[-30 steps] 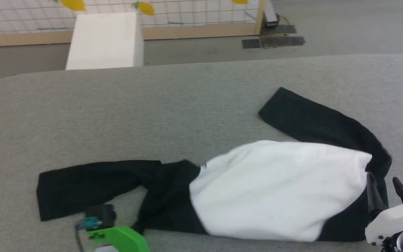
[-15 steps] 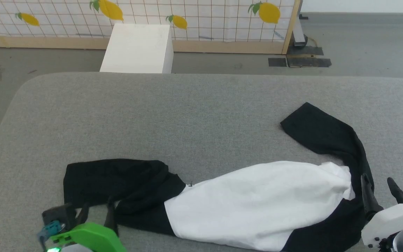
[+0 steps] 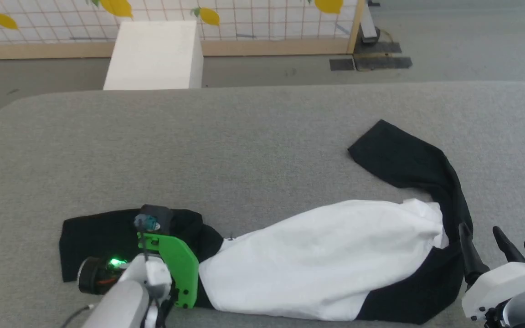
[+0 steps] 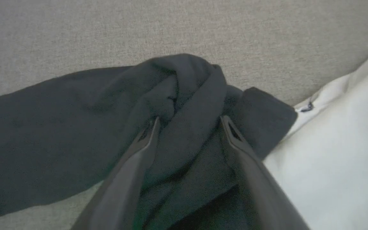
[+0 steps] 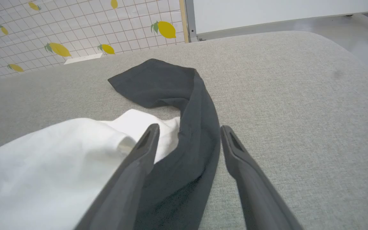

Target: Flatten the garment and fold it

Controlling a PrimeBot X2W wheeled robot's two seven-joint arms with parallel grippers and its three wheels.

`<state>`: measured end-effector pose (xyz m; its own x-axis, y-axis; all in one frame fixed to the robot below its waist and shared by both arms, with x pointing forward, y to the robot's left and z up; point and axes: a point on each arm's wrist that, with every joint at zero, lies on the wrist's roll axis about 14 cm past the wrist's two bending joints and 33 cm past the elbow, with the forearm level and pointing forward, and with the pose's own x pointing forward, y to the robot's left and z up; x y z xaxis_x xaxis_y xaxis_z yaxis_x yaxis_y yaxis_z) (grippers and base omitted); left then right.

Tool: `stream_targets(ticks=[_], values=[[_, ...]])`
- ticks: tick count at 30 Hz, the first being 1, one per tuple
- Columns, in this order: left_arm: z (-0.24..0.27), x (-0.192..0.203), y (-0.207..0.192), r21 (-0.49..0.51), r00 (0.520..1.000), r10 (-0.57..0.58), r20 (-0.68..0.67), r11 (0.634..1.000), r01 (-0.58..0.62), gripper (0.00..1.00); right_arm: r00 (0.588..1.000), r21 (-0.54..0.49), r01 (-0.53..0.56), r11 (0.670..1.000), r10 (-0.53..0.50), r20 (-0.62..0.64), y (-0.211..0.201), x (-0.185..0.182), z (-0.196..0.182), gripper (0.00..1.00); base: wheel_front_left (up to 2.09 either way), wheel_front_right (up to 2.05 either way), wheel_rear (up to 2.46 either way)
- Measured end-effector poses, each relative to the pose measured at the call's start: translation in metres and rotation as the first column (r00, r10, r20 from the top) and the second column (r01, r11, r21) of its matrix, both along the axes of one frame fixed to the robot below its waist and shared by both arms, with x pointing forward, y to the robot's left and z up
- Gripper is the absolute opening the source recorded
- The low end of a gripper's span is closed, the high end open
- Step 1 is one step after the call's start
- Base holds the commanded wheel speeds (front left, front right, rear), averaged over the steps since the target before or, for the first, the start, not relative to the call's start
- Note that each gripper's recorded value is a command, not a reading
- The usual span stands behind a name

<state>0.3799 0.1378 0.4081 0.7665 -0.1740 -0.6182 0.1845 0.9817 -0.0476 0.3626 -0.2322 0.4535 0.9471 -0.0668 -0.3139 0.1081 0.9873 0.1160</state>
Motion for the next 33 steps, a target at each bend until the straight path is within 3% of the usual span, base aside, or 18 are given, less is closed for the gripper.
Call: stream_targets(ticks=[4,5,7,11,16,20,21,22,23,28,33], values=[[-0.022,0.006,0.011,0.086,0.991,-0.016,-0.136,0.996,0.028,0.96,1.0,0.004,0.017,1.0,-0.017,-0.018,-0.005,-0.001,-0.007,1.0,0.0,0.0,0.0],[-0.024,0.009,0.01,0.09,0.987,-0.026,-0.159,0.995,0.041,0.0,0.999,0.005,0.02,1.0,-0.02,-0.025,-0.005,-0.002,-0.009,1.0,0.0,0.0,0.0],[-0.024,0.018,0.011,0.078,0.986,-0.022,-0.164,0.996,0.036,0.0,0.999,0.007,0.028,1.0,-0.028,-0.035,-0.008,-0.003,-0.013,1.0,0.0,0.0,0.0],[0.006,0.057,0.041,0.023,0.988,0.142,0.059,0.989,-0.143,0.0,0.998,0.006,0.044,0.999,-0.044,-0.037,-0.012,0.0,-0.015,1.0,0.0,0.0,0.0],[0.039,0.071,0.102,-0.046,0.89,0.364,0.273,0.929,-0.366,0.0,0.998,0.005,0.044,0.999,-0.044,-0.04,-0.013,0.002,-0.018,1.0,0.0,0.0,0.0],[0.035,0.046,0.144,-0.035,0.824,0.478,0.305,0.87,-0.492,0.0,0.999,0.006,0.025,1.0,-0.025,-0.029,-0.007,0.008,-0.015,1.0,0.0,0.0,0.0],[0.029,0.037,0.15,-0.028,0.82,0.496,0.286,0.86,-0.51,0.16,0.999,0.007,0.018,1.0,-0.018,-0.026,-0.005,0.009,-0.015,1.0,0.0,0.0,0.0],[0.023,0.029,0.152,-0.017,0.823,0.501,0.268,0.857,-0.515,0.84,1.0,0.007,0.013,1.0,-0.013,-0.023,-0.003,0.01,-0.014,1.0,0.0,0.0,0.0],[0.016,0.022,0.152,-0.007,0.832,0.497,0.247,0.86,-0.511,1.0,1.0,0.008,0.006,1.0,-0.006,-0.02,-0.001,0.012,-0.013,1.0,0.0,0.0,0.0],[0.019,0.013,0.131,-0.042,0.857,0.44,0.269,0.894,-0.446,1.0,1.0,0.01,-0.021,1.0,0.021,0.001,0.008,0.017,-0.006,1.0,0.0,0.0,0.0],[0.053,0.03,0.057,-0.083,0.888,0.21,0.41,0.978,-0.193,1.0,0.999,0.012,-0.039,0.999,0.039,0.019,0.014,0.018,0.0,1.0,0.0,0.0,0.0]])
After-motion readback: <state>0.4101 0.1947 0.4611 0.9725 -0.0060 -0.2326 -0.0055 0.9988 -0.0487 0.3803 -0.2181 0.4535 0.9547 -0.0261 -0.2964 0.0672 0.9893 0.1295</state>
